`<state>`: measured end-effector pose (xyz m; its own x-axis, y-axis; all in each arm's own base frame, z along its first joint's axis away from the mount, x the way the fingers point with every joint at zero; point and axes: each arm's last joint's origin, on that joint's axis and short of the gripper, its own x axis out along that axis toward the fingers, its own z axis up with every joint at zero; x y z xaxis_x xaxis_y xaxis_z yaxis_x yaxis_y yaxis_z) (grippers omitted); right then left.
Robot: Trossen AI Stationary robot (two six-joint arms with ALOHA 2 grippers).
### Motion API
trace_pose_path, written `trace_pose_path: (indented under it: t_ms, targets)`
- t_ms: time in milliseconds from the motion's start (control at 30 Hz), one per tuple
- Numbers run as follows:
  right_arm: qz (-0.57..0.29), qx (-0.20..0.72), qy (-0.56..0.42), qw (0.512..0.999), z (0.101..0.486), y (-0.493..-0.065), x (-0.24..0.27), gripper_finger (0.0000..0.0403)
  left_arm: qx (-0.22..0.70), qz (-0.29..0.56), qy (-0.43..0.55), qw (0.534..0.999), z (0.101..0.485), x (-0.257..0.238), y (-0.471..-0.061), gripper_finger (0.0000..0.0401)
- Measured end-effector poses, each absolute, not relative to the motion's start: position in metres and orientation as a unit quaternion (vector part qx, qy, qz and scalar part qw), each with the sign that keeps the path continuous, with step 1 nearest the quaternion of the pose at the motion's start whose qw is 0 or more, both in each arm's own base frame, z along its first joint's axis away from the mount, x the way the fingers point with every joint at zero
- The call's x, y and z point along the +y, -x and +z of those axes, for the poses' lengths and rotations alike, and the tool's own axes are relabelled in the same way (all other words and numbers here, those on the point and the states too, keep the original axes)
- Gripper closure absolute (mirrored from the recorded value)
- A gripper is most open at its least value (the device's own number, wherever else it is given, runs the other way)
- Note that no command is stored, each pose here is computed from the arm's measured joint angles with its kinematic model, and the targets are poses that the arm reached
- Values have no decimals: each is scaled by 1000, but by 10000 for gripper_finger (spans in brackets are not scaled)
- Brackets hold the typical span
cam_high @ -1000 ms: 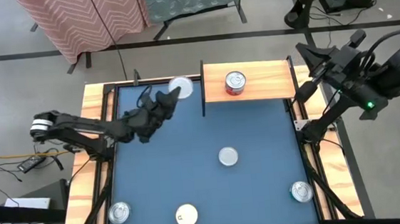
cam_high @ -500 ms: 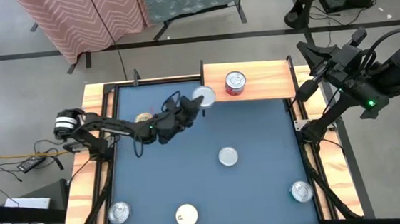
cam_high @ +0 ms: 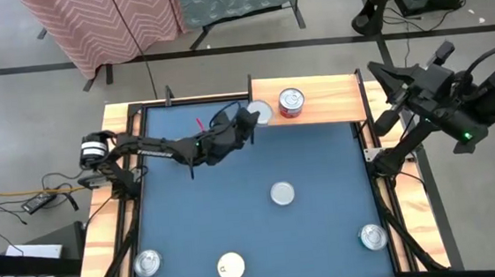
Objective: Stack canned seafood by type on shelf
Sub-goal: Put the top green tuna can on the shelf
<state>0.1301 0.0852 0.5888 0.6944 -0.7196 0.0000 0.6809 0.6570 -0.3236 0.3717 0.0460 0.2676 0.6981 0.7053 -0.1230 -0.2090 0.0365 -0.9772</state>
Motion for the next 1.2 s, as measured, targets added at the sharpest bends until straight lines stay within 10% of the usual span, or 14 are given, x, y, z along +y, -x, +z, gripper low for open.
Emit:
trace_pose_path:
  t_ms: [1200]
  targets:
    - [-372, 59, 145, 915, 588, -128, 90, 398, -143, 337, 531, 764, 268, 104, -363, 262]
